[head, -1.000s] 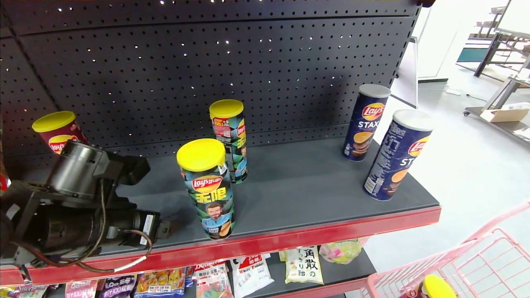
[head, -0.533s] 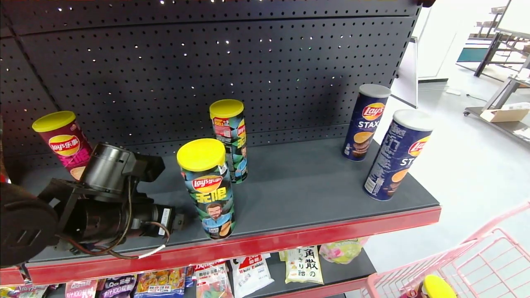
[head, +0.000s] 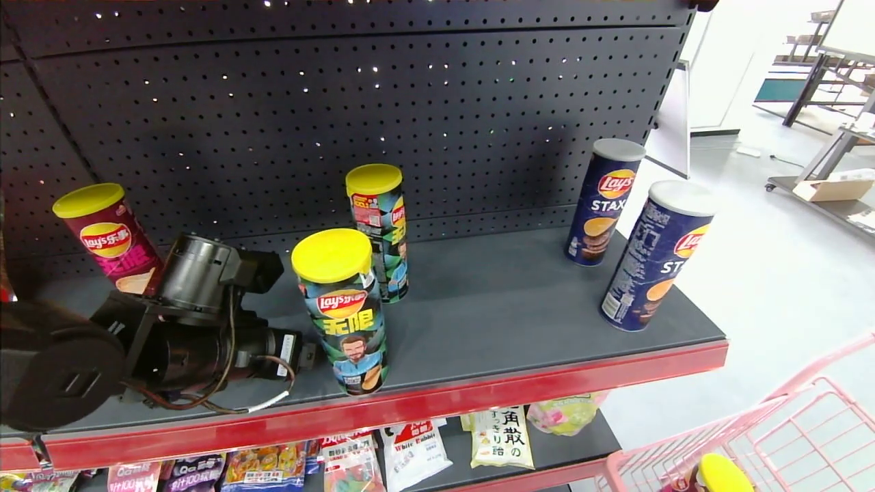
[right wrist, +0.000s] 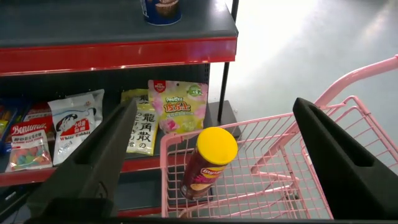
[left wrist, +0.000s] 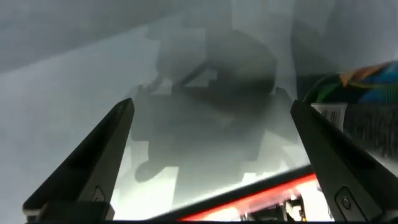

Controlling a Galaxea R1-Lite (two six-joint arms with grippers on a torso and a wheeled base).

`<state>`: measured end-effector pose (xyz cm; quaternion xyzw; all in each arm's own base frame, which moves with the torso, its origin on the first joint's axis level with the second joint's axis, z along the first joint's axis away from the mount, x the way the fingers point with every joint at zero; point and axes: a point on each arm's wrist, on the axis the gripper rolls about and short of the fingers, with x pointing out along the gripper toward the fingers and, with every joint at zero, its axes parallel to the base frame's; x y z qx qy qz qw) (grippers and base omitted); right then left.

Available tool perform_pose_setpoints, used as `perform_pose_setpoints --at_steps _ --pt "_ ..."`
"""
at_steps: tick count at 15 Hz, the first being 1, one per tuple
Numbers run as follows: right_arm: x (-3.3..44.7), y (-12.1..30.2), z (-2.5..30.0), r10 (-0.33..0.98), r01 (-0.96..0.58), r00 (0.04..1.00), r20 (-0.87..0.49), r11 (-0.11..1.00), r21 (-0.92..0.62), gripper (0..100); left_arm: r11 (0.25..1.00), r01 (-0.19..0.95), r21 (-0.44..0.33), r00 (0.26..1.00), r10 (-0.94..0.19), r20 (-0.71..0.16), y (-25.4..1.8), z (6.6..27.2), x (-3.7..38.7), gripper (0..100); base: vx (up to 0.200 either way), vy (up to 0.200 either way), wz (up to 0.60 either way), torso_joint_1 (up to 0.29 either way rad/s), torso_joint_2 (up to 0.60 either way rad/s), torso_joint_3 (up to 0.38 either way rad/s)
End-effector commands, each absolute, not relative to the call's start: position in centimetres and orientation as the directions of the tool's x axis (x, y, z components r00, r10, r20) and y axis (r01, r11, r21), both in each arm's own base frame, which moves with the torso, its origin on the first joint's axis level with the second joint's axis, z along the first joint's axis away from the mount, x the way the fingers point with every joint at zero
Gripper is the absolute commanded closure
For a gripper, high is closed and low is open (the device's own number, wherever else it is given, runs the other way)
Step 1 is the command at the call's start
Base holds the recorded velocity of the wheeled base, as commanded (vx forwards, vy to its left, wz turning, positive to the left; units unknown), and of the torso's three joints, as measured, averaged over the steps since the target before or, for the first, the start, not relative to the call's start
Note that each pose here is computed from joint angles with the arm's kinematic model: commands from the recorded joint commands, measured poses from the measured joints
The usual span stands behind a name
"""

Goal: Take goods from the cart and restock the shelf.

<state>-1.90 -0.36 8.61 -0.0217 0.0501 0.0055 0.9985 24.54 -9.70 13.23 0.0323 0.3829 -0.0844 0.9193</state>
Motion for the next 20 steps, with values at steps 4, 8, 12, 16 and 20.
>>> perform_pose_setpoints --at_steps 4,8,12,16,20 --pt "-1.9 -0.4 8.6 0.009 -0.013 0.995 -0.104 0.999 -0.042 0 0.983 0.183 -0.002 0.688 -0.13 -0.714 -10.0 12.8 25.2 0 0.0 0.0 0.0 0.0 0.0 0.0" --pt "-1.9 -0.4 8.6 0.009 -0.013 0.995 -0.102 0.999 -0.042 0 0.983 0.185 -0.005 0.696 -0.134 -0.705 -10.3 12.9 25.7 0 0.0 0.0 0.0 0.0 0.0 0.0" --pt "-1.9 -0.4 8.6 0.009 -0.013 0.995 -0.104 0.999 -0.042 0 0.982 0.186 -0.006 0.698 -0.136 -0.703 -10.5 13.0 26.0 0 0.0 0.0 0.0 0.0 0.0 0.0" --pt "-1.9 -0.4 8.6 0.009 -0.013 0.995 -0.102 0.999 -0.042 0 0.979 0.204 -0.006 0.697 -0.15 -0.701 -11.0 13.0 26.0 0 0.0 0.0 0.0 0.0 0.0 0.0" --pt "-1.9 -0.3 8.6 0.01 -0.015 0.995 -0.102 0.999 -0.042 0 0.977 0.215 -0.008 0.696 -0.159 -0.7 -11.5 13.0 26.2 0 0.0 0.0 0.0 0.0 0.0 0.0"
